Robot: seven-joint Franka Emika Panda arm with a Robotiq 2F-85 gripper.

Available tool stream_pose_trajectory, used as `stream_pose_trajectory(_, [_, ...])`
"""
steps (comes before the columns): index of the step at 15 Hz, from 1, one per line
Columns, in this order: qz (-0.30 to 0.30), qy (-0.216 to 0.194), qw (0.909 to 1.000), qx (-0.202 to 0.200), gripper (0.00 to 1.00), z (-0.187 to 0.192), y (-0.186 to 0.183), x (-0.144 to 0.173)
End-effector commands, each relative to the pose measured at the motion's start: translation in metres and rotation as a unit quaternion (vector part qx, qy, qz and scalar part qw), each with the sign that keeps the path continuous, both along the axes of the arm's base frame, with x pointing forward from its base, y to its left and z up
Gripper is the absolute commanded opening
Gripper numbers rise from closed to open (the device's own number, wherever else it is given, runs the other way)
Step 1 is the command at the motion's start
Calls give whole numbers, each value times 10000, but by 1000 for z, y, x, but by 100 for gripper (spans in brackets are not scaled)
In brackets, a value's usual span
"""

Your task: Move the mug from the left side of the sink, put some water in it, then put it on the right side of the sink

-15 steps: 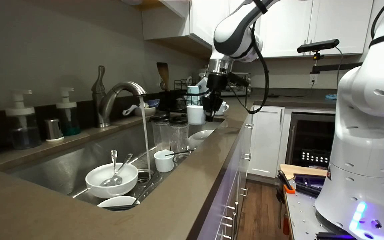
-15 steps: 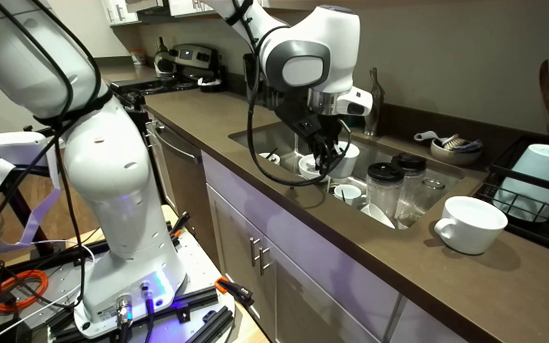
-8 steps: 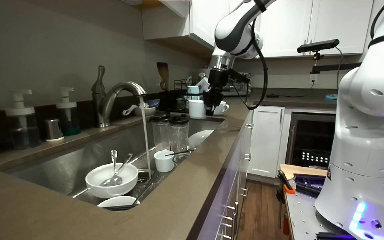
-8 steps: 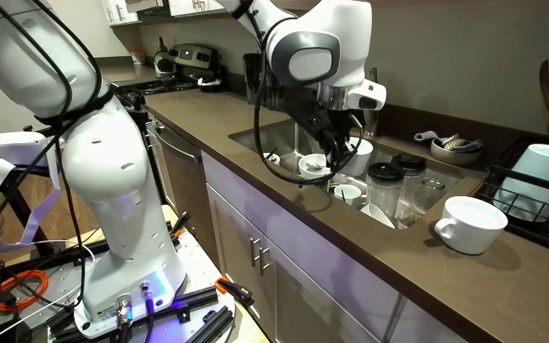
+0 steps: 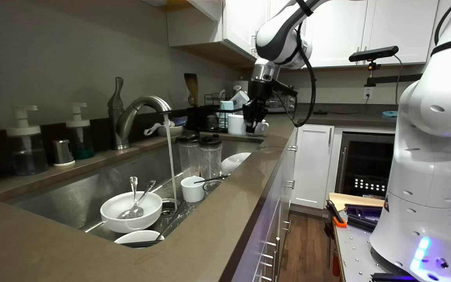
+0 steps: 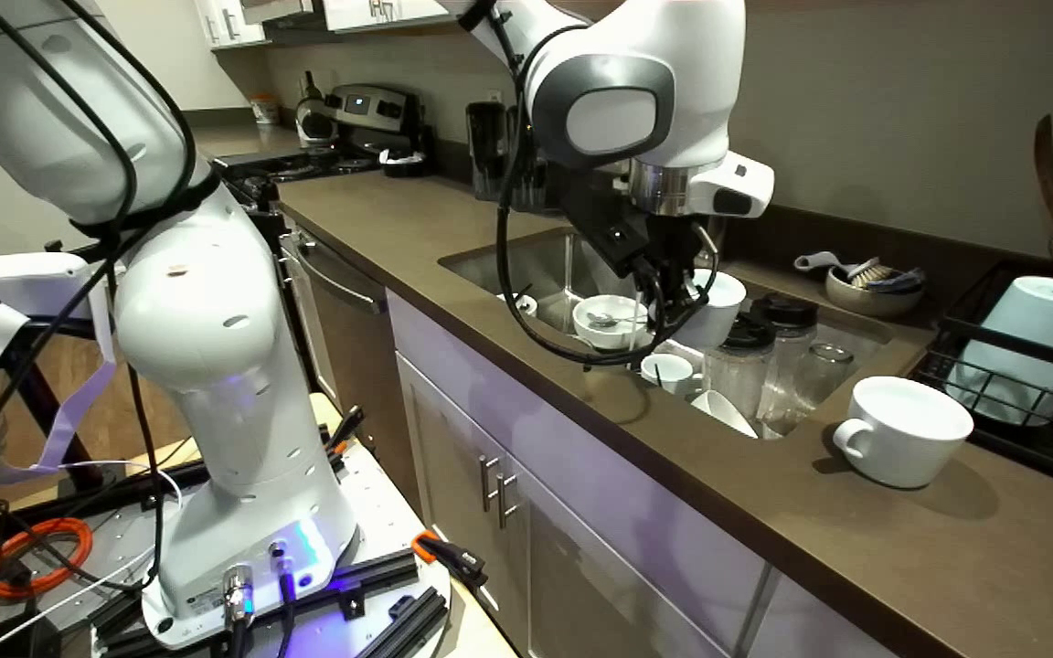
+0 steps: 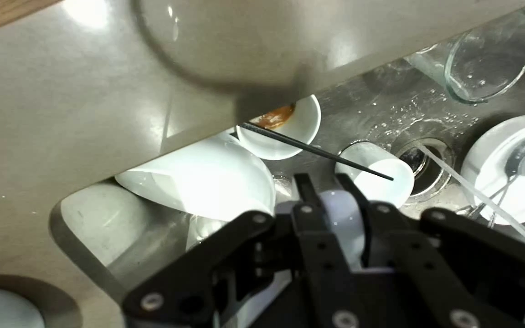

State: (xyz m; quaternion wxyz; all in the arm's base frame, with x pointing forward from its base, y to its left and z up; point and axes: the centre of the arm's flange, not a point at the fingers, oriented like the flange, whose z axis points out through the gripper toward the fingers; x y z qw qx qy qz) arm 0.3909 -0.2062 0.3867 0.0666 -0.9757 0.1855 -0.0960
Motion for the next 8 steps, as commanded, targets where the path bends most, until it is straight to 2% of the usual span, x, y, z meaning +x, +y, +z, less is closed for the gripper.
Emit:
stream_pose_trajectory(1, [-176,-46,9998,-24,5,13,-10,2])
stream_pose_trajectory(2, [-65,-4,10000,7,5,0,-5,-2])
stream_pose_trajectory(3, [-77,5,10000,13,16,-1,-6,-3])
stream_pose_trajectory(7, [-73,78,9999,37,16,-8,-4,-4])
stream_pose_trajectory(8, [-73,82,9999,37,5,-8,-4,-3])
